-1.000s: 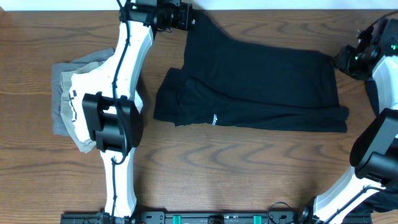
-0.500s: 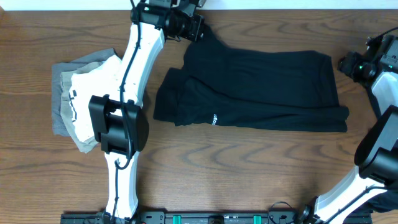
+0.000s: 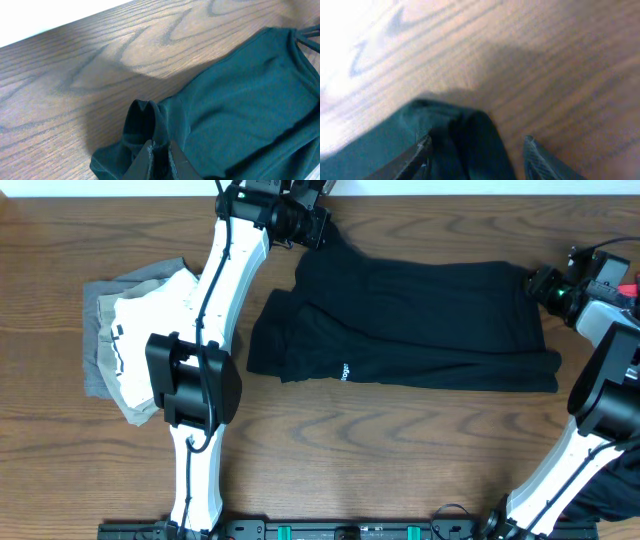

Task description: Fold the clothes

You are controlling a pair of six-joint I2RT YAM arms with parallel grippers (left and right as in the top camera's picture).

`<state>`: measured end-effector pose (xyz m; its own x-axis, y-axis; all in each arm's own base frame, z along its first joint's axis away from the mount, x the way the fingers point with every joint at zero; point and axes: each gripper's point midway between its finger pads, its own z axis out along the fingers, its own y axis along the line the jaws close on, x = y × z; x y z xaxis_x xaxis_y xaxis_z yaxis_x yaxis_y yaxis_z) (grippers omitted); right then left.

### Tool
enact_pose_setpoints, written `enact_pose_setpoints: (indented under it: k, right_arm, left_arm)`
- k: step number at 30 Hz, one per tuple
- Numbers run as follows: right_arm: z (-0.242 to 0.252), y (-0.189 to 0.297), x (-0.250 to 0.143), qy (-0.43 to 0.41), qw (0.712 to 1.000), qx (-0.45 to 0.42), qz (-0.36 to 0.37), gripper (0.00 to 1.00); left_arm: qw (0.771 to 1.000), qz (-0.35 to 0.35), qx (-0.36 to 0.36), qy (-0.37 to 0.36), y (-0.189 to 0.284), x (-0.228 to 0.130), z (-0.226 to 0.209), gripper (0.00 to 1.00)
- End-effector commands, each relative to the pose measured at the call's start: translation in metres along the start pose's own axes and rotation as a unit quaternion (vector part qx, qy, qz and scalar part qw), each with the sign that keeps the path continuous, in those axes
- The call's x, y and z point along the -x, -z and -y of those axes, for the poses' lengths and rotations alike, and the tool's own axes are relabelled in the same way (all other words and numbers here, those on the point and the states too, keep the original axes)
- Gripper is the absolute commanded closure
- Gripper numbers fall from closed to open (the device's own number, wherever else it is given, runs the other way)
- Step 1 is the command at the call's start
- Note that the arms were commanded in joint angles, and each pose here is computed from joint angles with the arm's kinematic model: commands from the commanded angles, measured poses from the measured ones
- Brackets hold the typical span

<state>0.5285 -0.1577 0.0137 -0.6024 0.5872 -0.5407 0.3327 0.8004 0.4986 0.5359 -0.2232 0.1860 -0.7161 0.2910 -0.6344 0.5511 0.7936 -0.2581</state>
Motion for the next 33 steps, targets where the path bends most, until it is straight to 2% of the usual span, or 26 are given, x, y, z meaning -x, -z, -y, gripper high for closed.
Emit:
enact_pose_setpoints:
  k: [1,5,9,15,25,33]
  right_arm:
    - [0.001,-0.022,-0.031,-0.030,0.999,0.019,-0.037,0.41]
    - [-0.006,-0.025,-0.034,-0.026,0.998,0.041,-0.040,0.42]
    - [-0.009,-0.025,-0.026,-0.019,0.998,0.050,-0.026,0.56]
    - [-0.005,-0.021,-0.012,-0.016,0.998,0.056,-0.005,0.99]
    - [-0.036,0.038,0.040,0.028,0.980,0.191,0.042,0.99]
    - [-0.048,0.071,0.036,0.006,0.970,0.243,0.004,0.99]
  left_arm:
    - [1.000,0.010,0.006,-0.012,0.010,0.007,0.001,0.90]
    - [1.000,0.010,0.006,-0.012,0.010,0.007,0.001,0.90]
    - [1.000,0.010,0.006,-0.012,0.010,0.007,0.001,0.90]
    - [1.000,0.007,0.006,-0.011,0.010,0.006,0.001,0.90]
    - [1.000,-0.016,0.005,-0.004,0.019,-0.005,0.005,0.90]
    - [0.998,-0.057,0.001,0.013,0.033,-0.024,0.013,0.91]
